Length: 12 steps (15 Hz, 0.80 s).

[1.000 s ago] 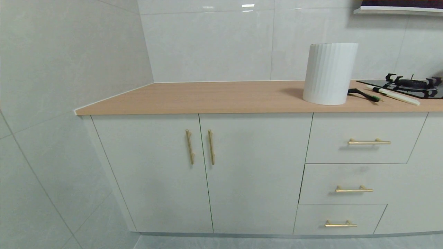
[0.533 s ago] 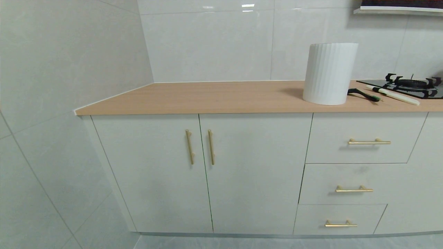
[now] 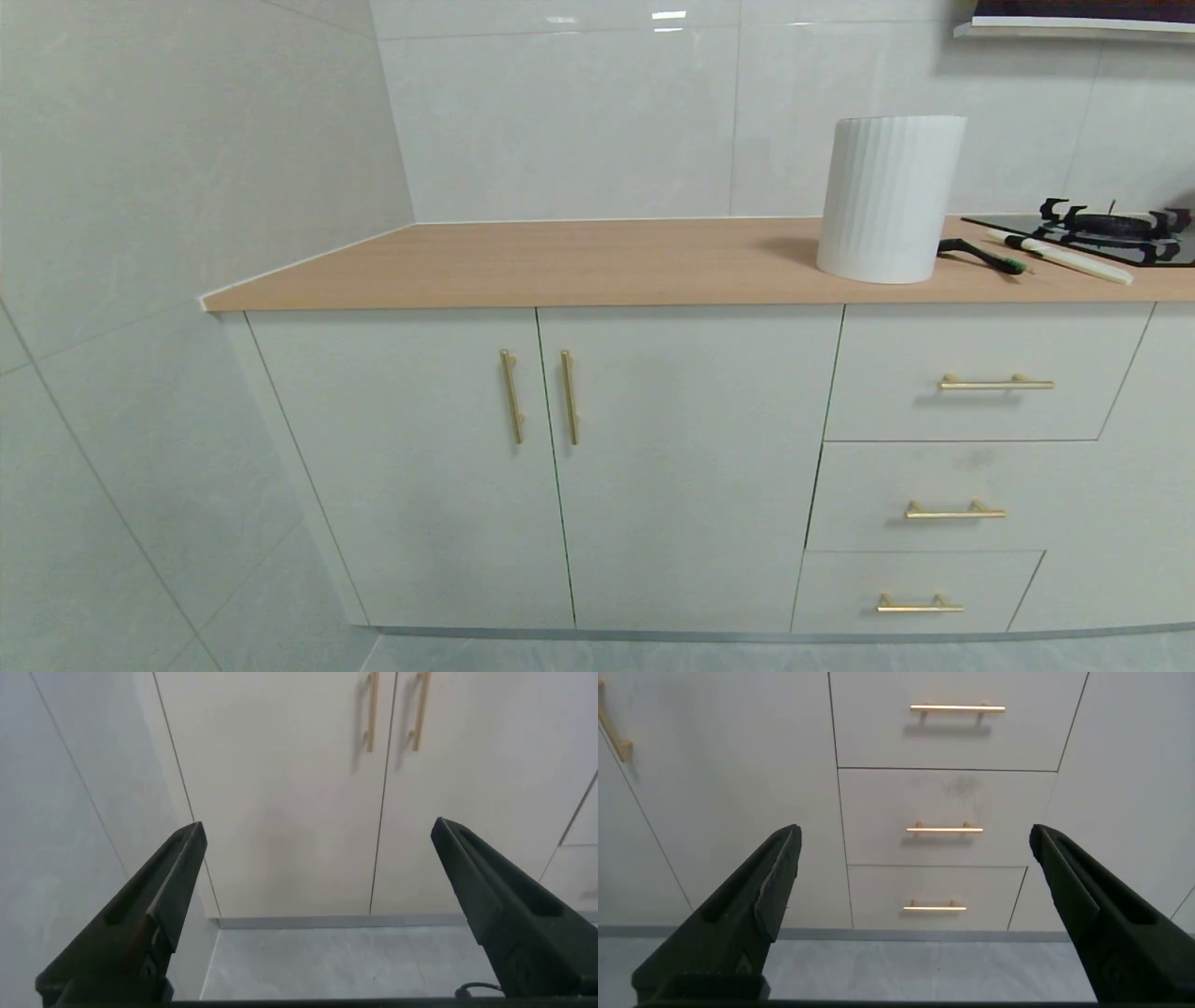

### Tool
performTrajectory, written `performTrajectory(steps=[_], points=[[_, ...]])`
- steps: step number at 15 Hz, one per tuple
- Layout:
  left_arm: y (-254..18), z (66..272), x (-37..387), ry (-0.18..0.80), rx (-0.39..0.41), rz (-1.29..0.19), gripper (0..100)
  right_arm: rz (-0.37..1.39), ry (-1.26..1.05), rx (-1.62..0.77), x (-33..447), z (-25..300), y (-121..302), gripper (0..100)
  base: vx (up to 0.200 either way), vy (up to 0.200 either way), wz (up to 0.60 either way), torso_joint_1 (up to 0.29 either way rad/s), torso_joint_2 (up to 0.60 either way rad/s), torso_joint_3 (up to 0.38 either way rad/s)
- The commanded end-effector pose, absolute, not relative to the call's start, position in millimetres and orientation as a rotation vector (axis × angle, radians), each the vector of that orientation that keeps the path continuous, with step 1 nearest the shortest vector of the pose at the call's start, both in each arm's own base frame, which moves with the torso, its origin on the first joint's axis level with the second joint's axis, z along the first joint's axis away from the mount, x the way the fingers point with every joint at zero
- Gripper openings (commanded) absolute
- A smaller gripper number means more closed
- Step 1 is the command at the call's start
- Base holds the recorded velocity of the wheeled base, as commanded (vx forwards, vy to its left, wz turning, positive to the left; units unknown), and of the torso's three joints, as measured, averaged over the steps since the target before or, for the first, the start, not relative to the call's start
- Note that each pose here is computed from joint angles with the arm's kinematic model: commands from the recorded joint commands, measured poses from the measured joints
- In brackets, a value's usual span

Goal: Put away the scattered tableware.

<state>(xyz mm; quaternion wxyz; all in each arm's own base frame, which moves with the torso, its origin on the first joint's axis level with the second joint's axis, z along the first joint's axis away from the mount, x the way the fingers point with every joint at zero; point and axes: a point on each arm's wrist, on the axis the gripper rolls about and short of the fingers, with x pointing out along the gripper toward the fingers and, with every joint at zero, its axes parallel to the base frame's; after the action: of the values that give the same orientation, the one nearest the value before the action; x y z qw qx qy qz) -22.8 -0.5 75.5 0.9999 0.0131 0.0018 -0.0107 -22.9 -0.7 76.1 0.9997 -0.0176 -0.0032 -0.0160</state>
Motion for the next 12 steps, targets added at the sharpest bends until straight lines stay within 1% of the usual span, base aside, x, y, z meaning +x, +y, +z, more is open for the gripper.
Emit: performTrajectory(steps=[1,2,4,7,9,11,12], points=[[-0.5,75.0,-22.8,0.004,0.026,-0.022,100,-0.032,-0.001,-0.035,-22.7,75.8,-0.7,100,0.0,0.0,0.0,0.0,0.0,0.0],[-0.4,75.0,-22.8,0.004,0.028,-0.02,100,-0.029,-0.001,-0.038,-22.7,75.8,-0.7,100,0.0,0.0,0.0,0.0,0.0,0.0],[-0.4,75.0,-22.8,0.005,0.006,-0.02,100,-0.028,-0.001,-0.038,-22.7,75.8,-0.6,100,0.0,0.0,0.0,0.0,0.0,0.0],[-0.4,75.0,-22.8,0.005,0.006,-0.02,100,-0.029,-0.003,-0.028,-22.7,76.0,-0.7,100,0.0,0.0,0.0,0.0,0.0,0.0],[-0.4,75.0,-22.8,0.005,0.009,-0.02,100,-0.015,-0.001,-0.029,-22.7,75.8,-0.3,100,0.0,0.0,0.0,0.0,0.0,0.0],[-0.4,75.0,-22.8,0.004,0.034,-0.02,100,-0.014,-0.003,-0.026,-22.8,76.3,-0.3,100,0.0,0.0,0.0,0.0,0.0,0.0],[-0.4,75.0,-22.8,0.004,0.026,-0.02,100,-0.014,-0.003,-0.026,-22.8,76.3,-0.3,100,0.0,0.0,0.0,0.0,0.0,0.0]])
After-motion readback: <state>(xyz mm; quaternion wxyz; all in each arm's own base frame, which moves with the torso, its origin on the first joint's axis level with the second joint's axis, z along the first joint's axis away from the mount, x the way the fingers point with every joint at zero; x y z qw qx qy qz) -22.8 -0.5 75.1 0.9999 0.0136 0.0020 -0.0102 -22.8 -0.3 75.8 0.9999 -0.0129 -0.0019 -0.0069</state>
